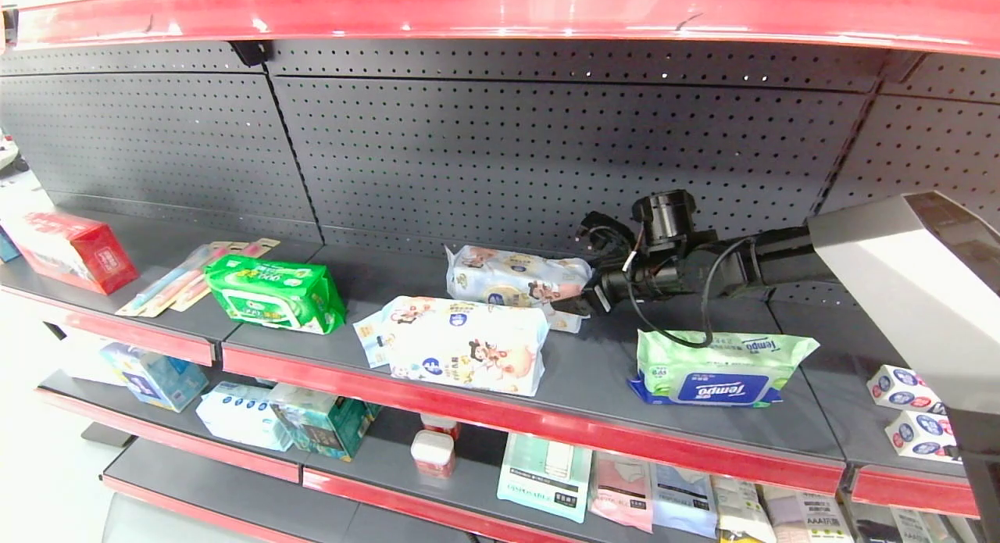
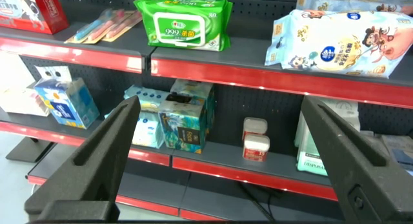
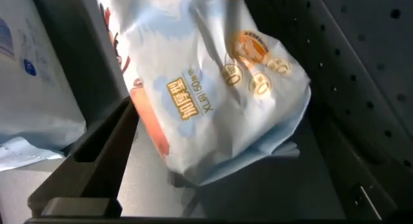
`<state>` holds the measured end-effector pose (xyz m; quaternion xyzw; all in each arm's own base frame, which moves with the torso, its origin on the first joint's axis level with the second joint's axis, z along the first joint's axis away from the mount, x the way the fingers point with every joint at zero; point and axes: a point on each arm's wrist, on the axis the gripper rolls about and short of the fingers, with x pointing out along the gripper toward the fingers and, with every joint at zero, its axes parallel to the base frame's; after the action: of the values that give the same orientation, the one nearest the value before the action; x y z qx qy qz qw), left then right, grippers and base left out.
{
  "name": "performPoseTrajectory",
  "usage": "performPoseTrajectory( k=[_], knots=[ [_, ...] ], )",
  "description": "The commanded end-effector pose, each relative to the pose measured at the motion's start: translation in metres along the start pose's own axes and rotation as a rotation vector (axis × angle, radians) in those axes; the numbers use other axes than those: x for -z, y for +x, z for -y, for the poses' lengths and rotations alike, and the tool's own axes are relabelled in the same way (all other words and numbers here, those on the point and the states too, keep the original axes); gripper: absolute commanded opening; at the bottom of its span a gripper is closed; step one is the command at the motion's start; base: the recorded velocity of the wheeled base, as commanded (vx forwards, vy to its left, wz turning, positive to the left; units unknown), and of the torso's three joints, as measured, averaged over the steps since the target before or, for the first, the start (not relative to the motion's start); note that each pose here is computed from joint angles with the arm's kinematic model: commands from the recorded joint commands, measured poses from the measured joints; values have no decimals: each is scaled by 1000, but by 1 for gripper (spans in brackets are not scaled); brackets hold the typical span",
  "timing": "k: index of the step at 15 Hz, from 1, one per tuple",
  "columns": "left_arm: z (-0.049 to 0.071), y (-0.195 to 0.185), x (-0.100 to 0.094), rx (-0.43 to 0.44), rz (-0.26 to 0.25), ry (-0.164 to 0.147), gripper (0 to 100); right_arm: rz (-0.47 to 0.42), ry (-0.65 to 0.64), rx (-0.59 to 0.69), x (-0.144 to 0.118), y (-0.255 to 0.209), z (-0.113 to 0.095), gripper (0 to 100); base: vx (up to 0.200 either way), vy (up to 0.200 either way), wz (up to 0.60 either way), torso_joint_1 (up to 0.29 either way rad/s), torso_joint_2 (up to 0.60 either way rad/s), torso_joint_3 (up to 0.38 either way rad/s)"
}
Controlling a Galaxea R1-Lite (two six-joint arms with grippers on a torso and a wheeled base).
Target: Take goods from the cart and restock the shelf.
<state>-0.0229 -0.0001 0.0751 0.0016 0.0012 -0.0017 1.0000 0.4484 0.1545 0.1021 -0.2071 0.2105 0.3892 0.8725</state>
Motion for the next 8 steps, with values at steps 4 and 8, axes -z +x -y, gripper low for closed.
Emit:
performPoseTrajectory(
  k=[4,8],
  knots=[
    [0,0,0,0,-1,0,100,3,14,9,-1,-5,2,100,0,0,0,0,0,0],
    [0,0,0,0,-1,0,100,9,36,13,-6,-22,1,100,0,0,0,0,0,0]
  ],
)
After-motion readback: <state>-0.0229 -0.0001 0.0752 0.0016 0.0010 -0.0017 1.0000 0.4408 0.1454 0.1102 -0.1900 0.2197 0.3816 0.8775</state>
